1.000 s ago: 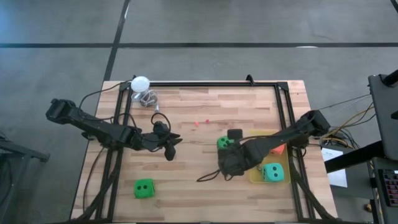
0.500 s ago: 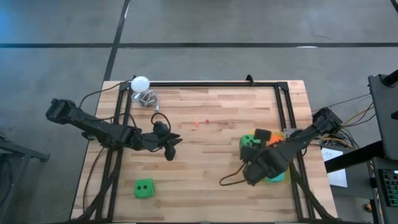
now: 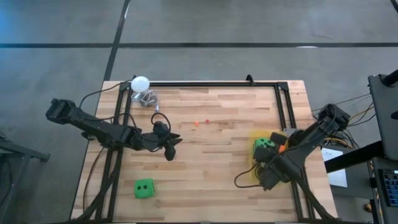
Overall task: Pick & Place Dice
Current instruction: Put the top large green dice into the yellow bin, then adjust the blue dice in the yellow bin, then put the large green dice into the yellow bin
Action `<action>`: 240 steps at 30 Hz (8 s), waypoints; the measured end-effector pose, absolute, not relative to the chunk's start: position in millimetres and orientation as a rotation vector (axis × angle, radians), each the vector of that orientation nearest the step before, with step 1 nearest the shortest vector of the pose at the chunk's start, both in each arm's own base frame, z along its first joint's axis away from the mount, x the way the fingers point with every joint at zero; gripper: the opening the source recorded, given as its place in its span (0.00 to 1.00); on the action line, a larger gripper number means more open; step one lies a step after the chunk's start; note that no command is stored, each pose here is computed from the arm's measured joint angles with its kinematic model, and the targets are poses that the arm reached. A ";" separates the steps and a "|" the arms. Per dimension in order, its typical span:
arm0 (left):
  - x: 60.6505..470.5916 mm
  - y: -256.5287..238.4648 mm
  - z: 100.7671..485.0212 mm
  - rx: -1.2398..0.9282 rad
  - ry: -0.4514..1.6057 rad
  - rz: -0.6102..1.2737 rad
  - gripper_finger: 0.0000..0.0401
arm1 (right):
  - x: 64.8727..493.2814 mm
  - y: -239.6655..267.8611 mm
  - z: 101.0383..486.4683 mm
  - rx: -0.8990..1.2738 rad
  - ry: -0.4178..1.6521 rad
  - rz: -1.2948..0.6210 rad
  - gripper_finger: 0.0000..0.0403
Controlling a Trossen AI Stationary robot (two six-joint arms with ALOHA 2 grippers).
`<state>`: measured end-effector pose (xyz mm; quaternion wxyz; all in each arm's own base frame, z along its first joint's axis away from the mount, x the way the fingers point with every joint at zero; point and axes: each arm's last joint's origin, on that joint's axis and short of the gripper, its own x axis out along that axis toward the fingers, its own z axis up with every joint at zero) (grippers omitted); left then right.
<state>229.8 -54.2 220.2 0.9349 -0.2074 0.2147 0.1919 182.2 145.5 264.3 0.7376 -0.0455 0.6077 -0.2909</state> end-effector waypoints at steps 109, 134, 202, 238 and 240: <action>229.9 -54.3 220.2 -0.421 0.441 0.387 0.28 | 183.1 77.9 206.6 0.019 1.349 -0.638 0.02; 229.3 -54.7 220.7 -0.424 0.450 0.368 0.28 | 182.4 77.4 220.9 0.070 1.397 -0.627 0.02; 225.0 -67.0 218.5 -0.579 0.649 0.005 0.28 | 260.6 181.6 285.7 -0.145 0.740 -0.214 0.15; 219.3 -271.8 270.3 -0.064 1.278 0.103 0.28 | 253.7 167.7 223.1 -0.208 0.774 -0.285 0.34; 220.7 -273.8 272.8 -0.113 1.269 0.125 0.28 | 253.6 167.6 222.7 -0.210 0.776 -0.284 0.33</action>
